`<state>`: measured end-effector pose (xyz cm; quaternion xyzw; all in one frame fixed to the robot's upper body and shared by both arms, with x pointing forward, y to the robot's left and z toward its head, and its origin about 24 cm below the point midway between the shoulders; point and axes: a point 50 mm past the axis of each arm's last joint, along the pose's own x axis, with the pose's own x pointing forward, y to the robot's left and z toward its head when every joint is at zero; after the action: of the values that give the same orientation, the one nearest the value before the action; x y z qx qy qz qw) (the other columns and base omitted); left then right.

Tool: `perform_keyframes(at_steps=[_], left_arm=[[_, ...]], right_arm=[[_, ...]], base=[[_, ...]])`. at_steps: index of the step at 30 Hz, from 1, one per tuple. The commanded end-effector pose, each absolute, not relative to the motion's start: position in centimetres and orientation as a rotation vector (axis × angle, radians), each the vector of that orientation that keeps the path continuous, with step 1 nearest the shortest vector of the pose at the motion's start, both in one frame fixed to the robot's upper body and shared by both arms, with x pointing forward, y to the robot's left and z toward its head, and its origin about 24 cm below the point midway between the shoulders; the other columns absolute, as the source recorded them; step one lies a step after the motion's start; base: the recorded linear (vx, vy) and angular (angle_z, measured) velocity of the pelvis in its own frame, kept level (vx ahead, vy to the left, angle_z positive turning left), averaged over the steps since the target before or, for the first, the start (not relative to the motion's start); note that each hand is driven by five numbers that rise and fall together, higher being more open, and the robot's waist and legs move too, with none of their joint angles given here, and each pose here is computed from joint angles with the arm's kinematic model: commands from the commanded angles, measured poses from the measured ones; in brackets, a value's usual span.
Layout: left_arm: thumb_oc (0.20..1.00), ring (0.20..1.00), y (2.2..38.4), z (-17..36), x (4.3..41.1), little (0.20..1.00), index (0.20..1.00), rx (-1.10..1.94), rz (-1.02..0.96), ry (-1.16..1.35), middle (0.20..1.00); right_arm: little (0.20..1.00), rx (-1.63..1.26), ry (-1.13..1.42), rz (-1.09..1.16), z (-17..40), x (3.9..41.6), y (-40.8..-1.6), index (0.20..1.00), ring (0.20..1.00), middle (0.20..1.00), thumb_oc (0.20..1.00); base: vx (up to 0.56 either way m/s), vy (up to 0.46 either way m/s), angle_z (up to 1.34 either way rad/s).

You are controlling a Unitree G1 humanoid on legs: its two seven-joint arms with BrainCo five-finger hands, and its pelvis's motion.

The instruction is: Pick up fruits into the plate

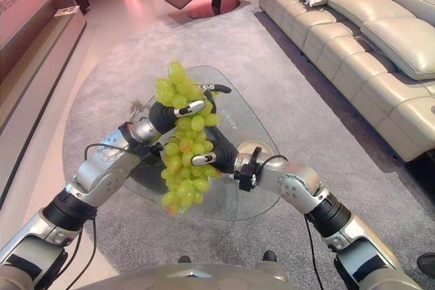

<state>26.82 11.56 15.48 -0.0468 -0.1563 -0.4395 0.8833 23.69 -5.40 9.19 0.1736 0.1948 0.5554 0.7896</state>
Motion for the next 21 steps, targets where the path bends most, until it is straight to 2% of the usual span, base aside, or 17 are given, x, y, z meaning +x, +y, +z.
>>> perform_keyframes(at_steps=[1, 10, 11, 21], left_arm=[[0.200, 0.200, 10.2, 17.3, 27.3, 0.200, 0.200, -0.104, -0.934, -0.424, 0.200], [0.200, 0.200, 9.9, 15.8, 27.7, 0.200, 0.200, -0.090, -0.858, -0.398, 0.200], [0.200, 0.200, 9.8, 15.4, 27.8, 0.200, 0.200, -0.074, -0.844, -0.393, 0.200], [0.200, 0.200, 9.8, 15.2, 28.1, 0.200, 0.200, -0.041, -0.808, -0.382, 0.200]], right_arm=[[1.000, 0.489, 0.242, 1.374, 13.8, 22.5, -2.6, 1.000, 1.000, 1.000, 1.000], [1.000, 0.589, 0.231, 1.398, 14.6, 22.0, -1.2, 1.000, 1.000, 1.000, 1.000], [0.200, 0.607, 0.233, 1.380, 14.6, 22.0, -0.9, 0.200, 0.200, 0.200, 0.200], [0.200, 0.678, 0.230, 1.313, 14.5, 22.3, -0.9, 0.200, 0.200, 0.200, 0.200]], base=[[0.00, 0.000, 0.00], [0.00, -0.002, -0.01], [0.00, 0.000, 0.00], [-0.01, 0.003, 0.00]])
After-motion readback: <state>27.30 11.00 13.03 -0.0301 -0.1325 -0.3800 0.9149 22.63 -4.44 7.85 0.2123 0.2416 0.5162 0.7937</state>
